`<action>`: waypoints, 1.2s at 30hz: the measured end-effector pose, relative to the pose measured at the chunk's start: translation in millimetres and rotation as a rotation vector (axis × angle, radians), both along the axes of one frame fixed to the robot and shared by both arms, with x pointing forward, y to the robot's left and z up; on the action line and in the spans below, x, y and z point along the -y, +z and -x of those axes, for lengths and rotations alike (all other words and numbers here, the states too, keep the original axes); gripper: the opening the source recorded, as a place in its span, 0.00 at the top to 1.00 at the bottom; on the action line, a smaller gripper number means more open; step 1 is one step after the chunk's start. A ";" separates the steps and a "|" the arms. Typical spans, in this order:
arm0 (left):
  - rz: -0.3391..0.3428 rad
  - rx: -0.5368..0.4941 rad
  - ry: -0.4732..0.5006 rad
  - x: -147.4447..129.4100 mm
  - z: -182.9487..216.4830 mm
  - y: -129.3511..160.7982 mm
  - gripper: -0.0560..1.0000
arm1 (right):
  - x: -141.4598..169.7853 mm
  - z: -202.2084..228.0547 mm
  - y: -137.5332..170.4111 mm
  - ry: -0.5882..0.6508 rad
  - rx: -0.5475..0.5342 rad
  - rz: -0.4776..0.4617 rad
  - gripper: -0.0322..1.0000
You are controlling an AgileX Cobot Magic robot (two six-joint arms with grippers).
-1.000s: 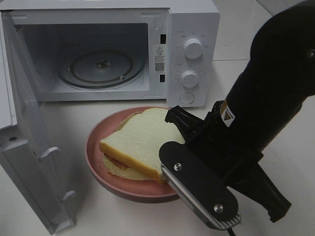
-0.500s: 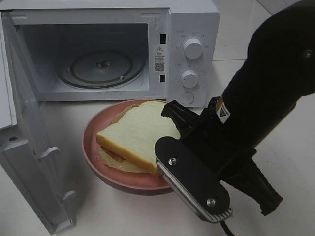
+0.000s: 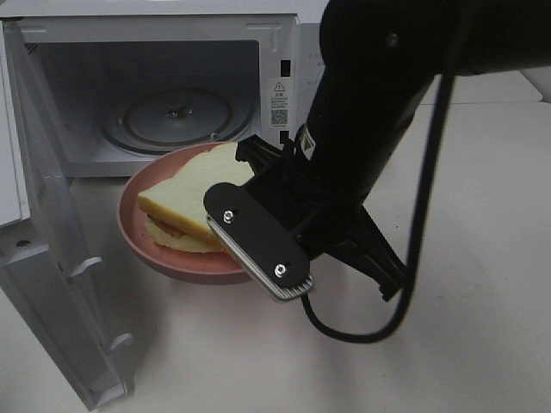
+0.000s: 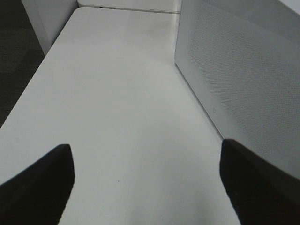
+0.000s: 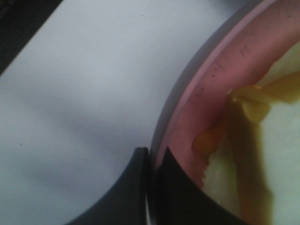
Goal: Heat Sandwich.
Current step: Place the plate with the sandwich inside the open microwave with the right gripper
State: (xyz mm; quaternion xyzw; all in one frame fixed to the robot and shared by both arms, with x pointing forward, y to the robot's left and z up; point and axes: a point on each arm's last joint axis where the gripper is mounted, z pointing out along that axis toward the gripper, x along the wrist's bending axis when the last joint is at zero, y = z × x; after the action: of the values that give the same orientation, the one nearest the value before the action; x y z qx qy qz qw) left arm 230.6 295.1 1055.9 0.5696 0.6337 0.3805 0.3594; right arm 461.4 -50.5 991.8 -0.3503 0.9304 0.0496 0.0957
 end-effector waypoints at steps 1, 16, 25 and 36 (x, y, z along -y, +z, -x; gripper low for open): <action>0.000 0.000 0.000 0.0 0.0 0.0 0.19 | -1.6 -3.7 0.1 -0.004 0.003 -0.003 0.94; 0.000 0.000 0.000 0.0 0.0 0.0 0.19 | -25.2 -66.6 9.0 -0.030 -0.004 -0.046 0.94; 0.000 0.000 0.000 0.0 0.0 0.0 0.19 | -51.6 -93.5 6.3 0.009 0.009 -0.070 0.94; 0.000 0.000 0.000 0.0 0.0 0.0 0.19 | -79.1 -124.8 3.1 0.036 0.019 -0.097 0.94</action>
State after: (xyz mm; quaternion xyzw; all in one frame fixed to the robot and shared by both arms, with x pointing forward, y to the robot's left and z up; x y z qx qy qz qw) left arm 230.6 295.1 1055.9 0.5696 0.6337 0.3805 0.3594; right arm 586.2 28.6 994.9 -0.3623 0.9196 0.0928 0.1204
